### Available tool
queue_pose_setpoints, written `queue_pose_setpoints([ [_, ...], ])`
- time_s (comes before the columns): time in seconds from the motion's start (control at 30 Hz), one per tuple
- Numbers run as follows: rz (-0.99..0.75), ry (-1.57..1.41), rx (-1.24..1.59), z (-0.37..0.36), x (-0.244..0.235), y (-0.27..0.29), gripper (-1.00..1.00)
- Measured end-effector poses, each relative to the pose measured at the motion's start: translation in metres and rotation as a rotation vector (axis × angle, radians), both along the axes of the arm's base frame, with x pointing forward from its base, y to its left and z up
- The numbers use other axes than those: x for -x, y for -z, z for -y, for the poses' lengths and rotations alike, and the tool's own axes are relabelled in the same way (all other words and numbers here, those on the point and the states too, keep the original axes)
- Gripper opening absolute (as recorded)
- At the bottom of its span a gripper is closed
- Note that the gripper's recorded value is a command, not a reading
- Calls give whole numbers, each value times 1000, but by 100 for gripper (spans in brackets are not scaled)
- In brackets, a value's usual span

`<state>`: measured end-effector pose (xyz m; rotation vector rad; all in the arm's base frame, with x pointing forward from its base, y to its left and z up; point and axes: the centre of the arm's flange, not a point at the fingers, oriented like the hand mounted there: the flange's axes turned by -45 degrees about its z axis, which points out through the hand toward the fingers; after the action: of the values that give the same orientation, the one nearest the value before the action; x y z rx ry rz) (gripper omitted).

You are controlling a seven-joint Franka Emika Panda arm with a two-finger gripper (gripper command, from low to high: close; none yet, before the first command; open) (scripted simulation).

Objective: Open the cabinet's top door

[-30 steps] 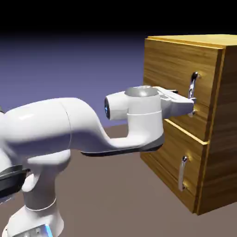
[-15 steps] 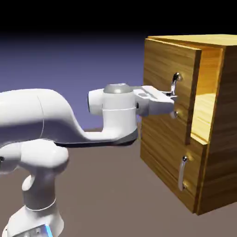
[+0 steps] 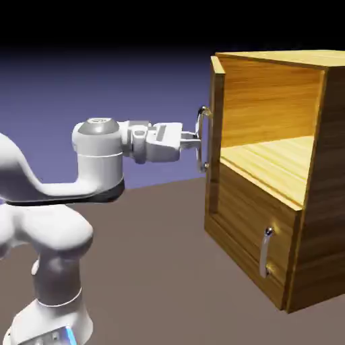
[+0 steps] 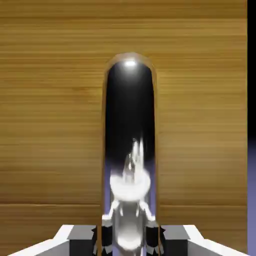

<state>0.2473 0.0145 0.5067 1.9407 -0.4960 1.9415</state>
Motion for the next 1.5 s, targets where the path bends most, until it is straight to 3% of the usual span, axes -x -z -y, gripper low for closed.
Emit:
queue_pose_setpoints([
  [0.57,0,247,0,-88,61,0,-100],
  [0.97,0,493,0,-188,98,0,-100],
  [1.5,0,817,0,-328,108,0,-100],
])
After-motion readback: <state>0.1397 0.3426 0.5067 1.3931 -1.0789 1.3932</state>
